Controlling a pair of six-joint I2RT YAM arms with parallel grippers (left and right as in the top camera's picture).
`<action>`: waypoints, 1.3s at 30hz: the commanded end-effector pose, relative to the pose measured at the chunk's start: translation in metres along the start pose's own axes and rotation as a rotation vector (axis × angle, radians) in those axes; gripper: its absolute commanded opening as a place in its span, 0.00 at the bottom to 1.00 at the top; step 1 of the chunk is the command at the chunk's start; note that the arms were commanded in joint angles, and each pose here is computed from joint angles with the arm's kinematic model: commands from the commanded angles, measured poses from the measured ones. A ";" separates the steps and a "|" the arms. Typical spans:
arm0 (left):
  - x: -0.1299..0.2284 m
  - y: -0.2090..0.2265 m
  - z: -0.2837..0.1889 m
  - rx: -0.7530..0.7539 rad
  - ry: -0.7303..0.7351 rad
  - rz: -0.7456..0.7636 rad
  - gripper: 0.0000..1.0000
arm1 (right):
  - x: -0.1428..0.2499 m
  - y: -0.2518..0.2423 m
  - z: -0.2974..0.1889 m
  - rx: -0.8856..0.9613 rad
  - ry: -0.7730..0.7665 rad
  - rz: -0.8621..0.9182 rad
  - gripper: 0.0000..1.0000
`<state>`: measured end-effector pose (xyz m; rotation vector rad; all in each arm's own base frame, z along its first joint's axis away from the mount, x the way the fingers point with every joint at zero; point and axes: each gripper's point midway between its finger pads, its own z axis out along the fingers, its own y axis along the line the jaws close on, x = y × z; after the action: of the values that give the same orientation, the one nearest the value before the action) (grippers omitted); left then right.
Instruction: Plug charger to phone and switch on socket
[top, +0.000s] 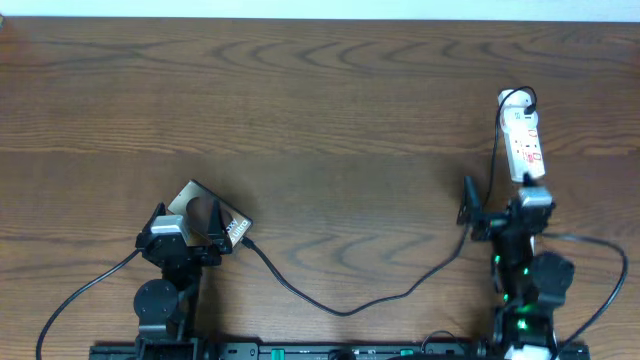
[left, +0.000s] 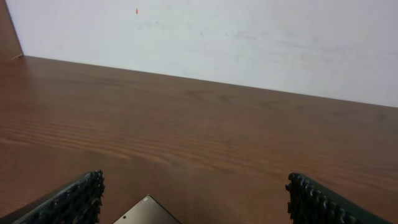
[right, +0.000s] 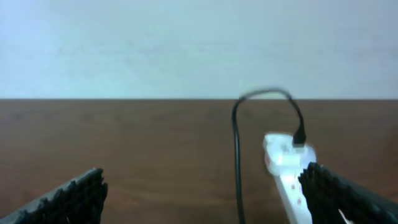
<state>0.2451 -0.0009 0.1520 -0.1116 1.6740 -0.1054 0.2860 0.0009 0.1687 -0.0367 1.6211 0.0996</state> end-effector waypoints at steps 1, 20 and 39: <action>0.015 0.003 0.001 -0.012 0.048 0.016 0.92 | 0.003 0.001 -0.009 0.012 -0.010 -0.026 0.99; 0.015 0.003 0.001 -0.012 0.048 0.016 0.92 | 0.027 0.017 -0.035 -0.028 0.080 -0.178 0.99; 0.015 0.003 0.001 -0.012 0.048 0.016 0.92 | 0.012 0.017 -0.039 -0.022 0.011 -0.188 0.99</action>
<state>0.2451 -0.0007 0.1520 -0.1122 1.6739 -0.1049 0.2457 0.0152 0.1594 -0.1967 1.6239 -0.0152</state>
